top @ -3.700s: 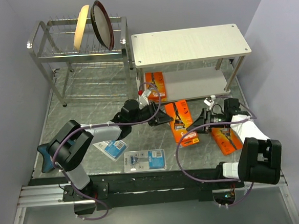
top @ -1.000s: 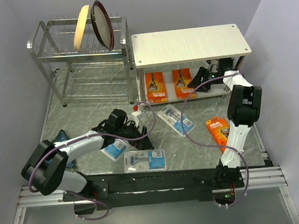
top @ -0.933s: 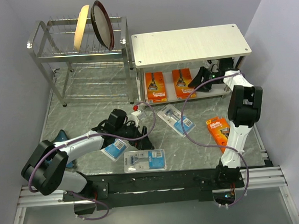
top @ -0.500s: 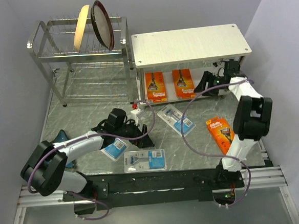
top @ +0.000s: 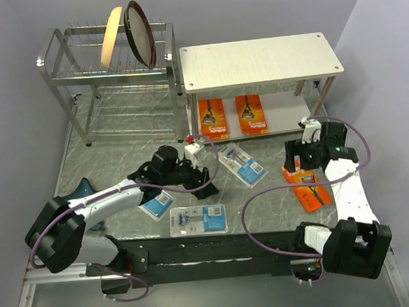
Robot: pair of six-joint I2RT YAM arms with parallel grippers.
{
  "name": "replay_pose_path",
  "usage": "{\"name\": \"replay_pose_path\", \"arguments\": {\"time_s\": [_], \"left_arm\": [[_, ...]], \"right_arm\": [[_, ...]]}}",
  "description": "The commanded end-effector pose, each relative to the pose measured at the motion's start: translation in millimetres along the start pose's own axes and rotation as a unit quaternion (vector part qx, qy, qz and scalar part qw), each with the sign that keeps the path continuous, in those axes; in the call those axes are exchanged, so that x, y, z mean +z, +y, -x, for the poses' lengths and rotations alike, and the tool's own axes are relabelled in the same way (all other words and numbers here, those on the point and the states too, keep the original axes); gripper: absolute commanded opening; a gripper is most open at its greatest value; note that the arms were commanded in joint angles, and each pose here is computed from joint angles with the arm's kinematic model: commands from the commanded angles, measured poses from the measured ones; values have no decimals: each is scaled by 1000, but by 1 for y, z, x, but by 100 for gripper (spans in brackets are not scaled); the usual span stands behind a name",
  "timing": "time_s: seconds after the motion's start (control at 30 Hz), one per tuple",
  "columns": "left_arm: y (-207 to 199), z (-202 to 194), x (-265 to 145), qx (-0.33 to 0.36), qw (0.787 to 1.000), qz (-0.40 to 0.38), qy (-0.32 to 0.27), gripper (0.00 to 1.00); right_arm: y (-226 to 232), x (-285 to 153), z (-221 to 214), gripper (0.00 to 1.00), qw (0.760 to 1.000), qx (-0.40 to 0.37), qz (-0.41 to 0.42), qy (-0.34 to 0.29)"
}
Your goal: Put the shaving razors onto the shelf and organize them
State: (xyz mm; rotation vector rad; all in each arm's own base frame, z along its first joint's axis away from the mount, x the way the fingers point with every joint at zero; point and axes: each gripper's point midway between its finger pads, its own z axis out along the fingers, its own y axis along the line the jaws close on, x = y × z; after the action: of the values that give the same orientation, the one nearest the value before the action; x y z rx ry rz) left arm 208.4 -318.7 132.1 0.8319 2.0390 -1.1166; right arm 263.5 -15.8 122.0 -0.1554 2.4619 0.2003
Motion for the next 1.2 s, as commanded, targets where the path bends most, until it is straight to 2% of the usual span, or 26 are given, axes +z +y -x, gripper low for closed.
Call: {"name": "replay_pose_path", "arguments": {"time_s": [0.0, 0.27, 0.33, 0.47, 0.53, 0.57, 0.6, 0.73, 0.87, 1.0, 1.17], "left_arm": [[-31, 44, 10, 91, 994, -26, -51, 100], [-34, 57, 17, 167, 985, -35, -36, 99], [-29, 55, 18, 199, 979, -32, -25, 99], [-21, 59, 26, 214, 976, -27, -12, 99], [-9, 59, 37, 202, 979, -23, 0, 99], [-6, 71, 40, 202, 979, -23, -8, 100], [1, 63, 49, 192, 981, -24, 12, 99], [-1, 82, 55, 181, 983, -26, -6, 99], [7, 76, 51, 175, 984, -16, -5, 99], [9, 73, 47, 179, 984, -11, -10, 100], [10, 63, 45, 169, 986, -10, 5, 99]], "right_arm": [[-34, -9, -23, 100, 996, -35, -67, 53], [-64, 3, -37, 100, 984, -113, -75, 115], [-74, 2, -44, 100, 981, -111, -75, 137], [-86, -5, -52, 100, 983, -95, -62, 145], [-86, -2, -59, 100, 983, -99, -57, 146], [-85, 1, -60, 100, 983, -98, -52, 146], [-79, 5, -57, 100, 986, -93, -35, 136], [-66, 19, -53, 100, 988, -64, 16, 139], [-72, 36, -58, 100, 985, -46, 4, 167], [-64, 47, -73, 100, 977, -66, 17, 201], [-40, 62, -96, 100, 951, -164, 63, 254]]}}
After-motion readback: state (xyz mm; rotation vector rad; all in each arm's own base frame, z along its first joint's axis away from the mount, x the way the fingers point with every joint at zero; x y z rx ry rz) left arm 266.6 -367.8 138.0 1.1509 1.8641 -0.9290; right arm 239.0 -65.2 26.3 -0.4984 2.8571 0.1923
